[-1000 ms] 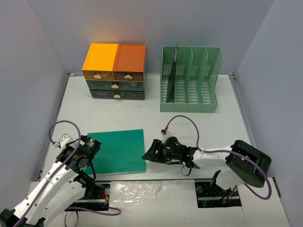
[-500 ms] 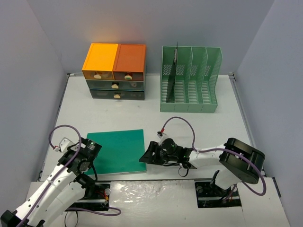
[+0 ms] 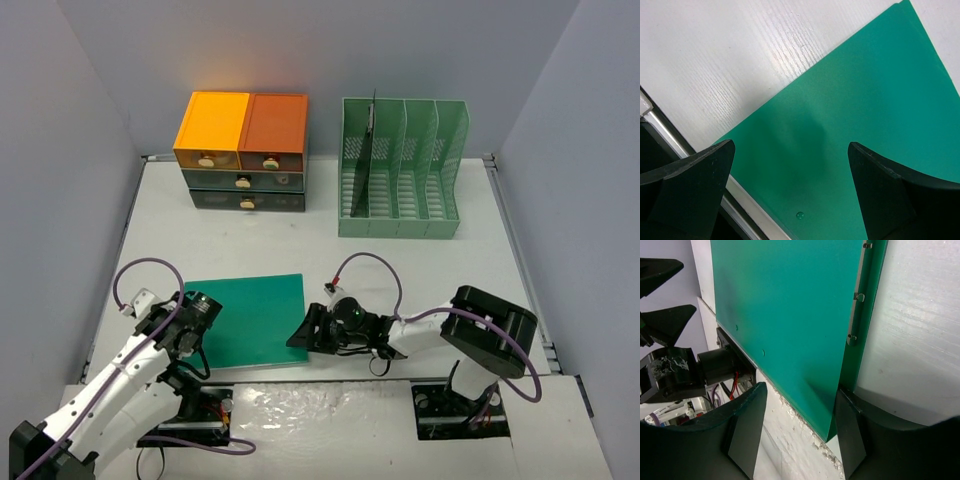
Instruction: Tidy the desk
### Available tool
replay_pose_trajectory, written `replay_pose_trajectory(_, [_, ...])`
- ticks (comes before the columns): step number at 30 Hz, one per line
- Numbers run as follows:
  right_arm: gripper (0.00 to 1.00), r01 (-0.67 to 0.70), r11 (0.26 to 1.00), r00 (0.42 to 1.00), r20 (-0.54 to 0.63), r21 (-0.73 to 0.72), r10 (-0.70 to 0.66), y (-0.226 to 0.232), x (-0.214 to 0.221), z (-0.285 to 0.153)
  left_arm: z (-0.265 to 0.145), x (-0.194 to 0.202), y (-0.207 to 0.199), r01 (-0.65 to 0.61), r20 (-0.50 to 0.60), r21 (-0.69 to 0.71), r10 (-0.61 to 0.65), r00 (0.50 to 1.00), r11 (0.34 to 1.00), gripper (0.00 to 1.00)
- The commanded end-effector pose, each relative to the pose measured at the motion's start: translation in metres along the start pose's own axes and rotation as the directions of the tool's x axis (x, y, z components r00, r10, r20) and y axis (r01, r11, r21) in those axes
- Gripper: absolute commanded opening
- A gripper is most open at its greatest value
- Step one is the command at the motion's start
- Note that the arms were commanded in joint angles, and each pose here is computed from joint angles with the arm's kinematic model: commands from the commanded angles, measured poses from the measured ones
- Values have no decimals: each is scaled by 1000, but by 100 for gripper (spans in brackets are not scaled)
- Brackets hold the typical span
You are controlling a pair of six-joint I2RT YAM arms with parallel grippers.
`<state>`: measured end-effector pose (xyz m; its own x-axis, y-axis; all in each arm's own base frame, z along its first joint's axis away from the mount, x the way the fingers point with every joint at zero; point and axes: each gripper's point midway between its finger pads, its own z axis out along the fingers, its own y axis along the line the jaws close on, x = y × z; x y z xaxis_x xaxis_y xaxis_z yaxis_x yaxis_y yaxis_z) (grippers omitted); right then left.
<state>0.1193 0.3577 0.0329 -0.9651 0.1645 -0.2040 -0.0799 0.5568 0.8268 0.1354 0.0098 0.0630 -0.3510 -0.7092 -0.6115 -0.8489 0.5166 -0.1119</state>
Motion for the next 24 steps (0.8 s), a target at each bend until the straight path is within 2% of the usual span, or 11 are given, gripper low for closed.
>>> replay_pose_trajectory(1, [50, 3, 995, 999, 51, -96, 2, 28, -12, 4, -21, 26, -3, 40, -199, -55, -51, 979, 998, 96])
replay_pose_trajectory(4, [48, -1, 996, 999, 53, -95, 6, 26, -11, 5, -24, 24, -10, 42, -205, -39, -49, 977, 998, 96])
replay_pose_trajectory(9, [38, -6, 996, 998, 55, -95, 11, 24, -11, 5, -30, 26, -27, 35, -237, 28, -28, 971, 999, 97])
replay_pose_trajectory(15, [33, -3, 994, 998, 63, -105, 10, 27, -13, 5, -37, 23, -20, -80, -257, -83, 56, 965, 993, 97])
replay_pose_trajectory(21, [32, -9, 992, 997, 72, -125, 19, 30, -14, 5, -36, 37, -18, -128, -332, -175, 64, 941, 976, 97])
replay_pose_trajectory(24, [24, -10, 992, 997, 75, -128, 20, 29, -14, 3, -38, 38, -22, -139, -343, -173, 73, 936, 975, 97])
